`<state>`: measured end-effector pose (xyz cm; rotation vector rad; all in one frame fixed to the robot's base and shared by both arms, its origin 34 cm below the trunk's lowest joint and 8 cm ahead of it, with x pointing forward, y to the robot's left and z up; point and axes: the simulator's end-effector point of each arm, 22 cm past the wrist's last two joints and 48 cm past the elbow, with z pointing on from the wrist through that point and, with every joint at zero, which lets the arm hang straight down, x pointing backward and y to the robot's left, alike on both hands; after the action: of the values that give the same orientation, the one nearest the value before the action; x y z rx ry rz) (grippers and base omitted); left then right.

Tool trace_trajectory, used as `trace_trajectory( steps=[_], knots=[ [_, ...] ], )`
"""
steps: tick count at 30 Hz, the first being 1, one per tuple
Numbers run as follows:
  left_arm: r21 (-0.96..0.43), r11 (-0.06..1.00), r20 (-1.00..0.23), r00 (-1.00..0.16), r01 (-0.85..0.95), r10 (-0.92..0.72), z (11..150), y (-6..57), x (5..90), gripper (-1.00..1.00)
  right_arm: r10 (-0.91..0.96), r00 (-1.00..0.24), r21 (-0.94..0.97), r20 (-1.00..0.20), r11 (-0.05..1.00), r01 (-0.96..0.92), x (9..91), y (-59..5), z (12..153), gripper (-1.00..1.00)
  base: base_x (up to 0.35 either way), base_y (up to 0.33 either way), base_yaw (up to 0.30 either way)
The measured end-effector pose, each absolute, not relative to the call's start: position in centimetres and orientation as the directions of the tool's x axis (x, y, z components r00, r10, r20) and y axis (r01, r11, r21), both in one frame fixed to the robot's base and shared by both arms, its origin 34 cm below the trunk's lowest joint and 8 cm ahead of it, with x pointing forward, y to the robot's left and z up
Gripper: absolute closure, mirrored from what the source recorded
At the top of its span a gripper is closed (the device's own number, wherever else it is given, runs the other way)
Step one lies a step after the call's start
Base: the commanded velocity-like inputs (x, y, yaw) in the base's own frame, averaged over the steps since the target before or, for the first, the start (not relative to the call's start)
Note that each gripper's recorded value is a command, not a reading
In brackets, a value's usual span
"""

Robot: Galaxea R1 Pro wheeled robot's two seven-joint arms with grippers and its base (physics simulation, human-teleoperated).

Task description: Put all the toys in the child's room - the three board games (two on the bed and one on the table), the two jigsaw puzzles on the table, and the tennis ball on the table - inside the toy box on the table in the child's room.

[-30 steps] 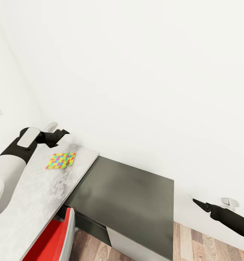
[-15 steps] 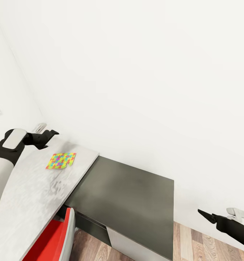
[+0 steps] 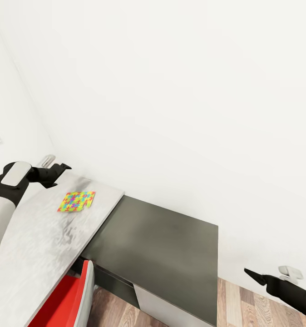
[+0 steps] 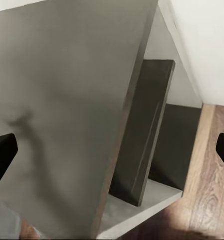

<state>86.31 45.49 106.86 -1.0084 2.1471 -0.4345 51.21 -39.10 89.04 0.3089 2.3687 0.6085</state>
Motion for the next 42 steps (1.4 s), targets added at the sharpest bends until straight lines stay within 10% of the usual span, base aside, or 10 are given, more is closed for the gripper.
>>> trace_trajectory(
  steps=[32,42],
  knots=[
    [-0.565,0.572,-0.517,-0.285,-0.595,-0.807,106.9,49.7,86.7,-1.00,0.487,-0.769,0.478,-0.413,0.835,0.273,49.5,-43.3,84.5,-1.00,0.000,0.000,0.000],
    [-0.559,0.569,-0.513,-0.287,-0.603,-0.809,106.2,49.7,86.7,-1.00,0.648,-0.750,0.417,-0.131,0.722,0.551,44.3,-45.4,77.0,-1.00,0.000,0.000,0.000]
  ],
)
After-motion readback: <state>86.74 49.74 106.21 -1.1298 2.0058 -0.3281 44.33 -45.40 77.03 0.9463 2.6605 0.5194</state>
